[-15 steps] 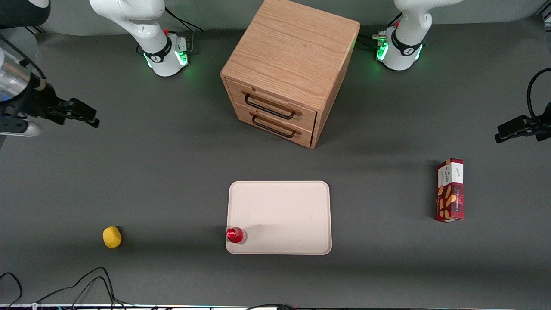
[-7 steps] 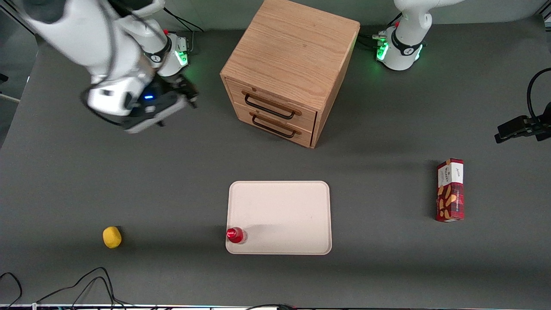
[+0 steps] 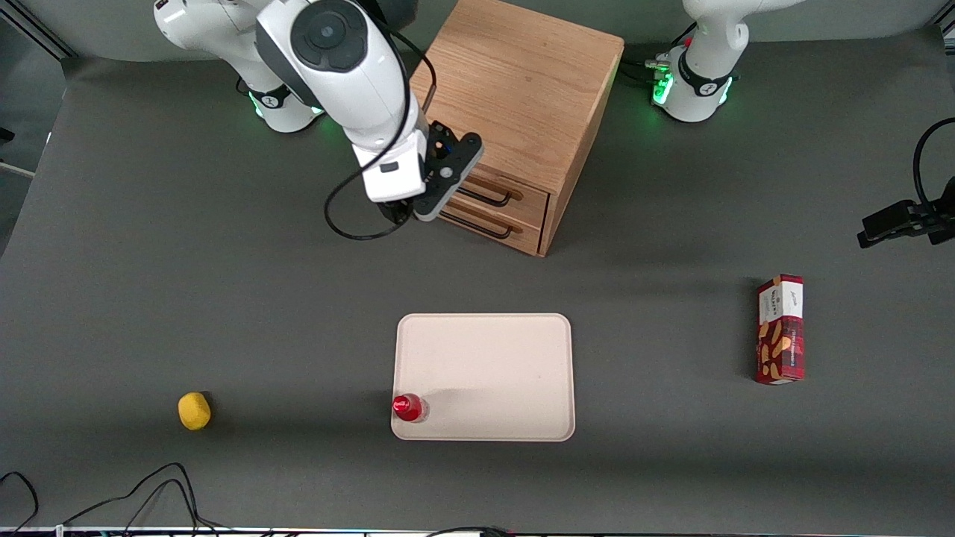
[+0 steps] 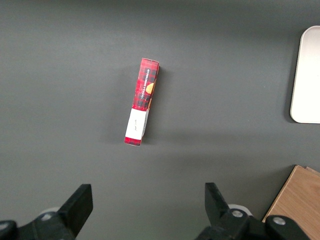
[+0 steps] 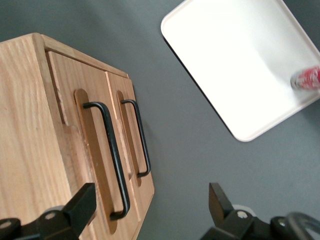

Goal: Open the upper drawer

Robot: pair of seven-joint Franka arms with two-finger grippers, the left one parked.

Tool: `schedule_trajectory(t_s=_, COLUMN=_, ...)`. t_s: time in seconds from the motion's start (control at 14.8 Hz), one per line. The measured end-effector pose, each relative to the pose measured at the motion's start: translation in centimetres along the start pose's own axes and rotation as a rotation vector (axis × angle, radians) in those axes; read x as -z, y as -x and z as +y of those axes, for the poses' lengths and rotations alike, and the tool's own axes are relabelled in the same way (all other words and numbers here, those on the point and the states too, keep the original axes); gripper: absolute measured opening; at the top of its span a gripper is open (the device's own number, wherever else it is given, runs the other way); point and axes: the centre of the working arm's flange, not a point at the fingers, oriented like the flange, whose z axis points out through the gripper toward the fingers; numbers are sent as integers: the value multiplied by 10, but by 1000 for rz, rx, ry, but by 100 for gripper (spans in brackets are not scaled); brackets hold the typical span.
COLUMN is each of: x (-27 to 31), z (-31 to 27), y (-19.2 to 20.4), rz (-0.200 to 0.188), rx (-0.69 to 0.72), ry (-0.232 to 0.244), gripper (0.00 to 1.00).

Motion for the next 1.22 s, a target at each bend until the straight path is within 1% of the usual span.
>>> schedule_trajectory(t_s=0.27, x=-2, z=-2, y=-4, rz=6, rx=35, ry=1, gripper=100)
schedule_trajectory(t_s=0.34, x=-8, z=-8, y=-7, rz=0, rx=46, ry=-2, gripper=100)
schedule_trajectory(t_s=0.47, x=-30, z=-19, y=-13, rz=-31, rx=64, ry=-13, gripper=100)
schedule_trajectory(t_s=0.68, x=-67, z=-19, y=-15, rz=-91, rx=66, ry=-32, gripper=100)
schedule_trajectory(t_s=0.74, x=-75, z=-19, y=-14, rz=-103, rx=66, ry=-35, gripper=100)
schedule_trajectory(t_s=0.81, x=-81, z=-20, y=-14, rz=-105, rx=68, ry=-36, gripper=100)
schedule_trajectory(t_s=1.02, x=-96, z=-26, y=-16, rz=-94, rx=77, ry=-34, gripper=100)
schedule_trajectory(t_s=1.22, x=-106, z=-29, y=-15, rz=-91, rx=80, ry=-34, gripper=100)
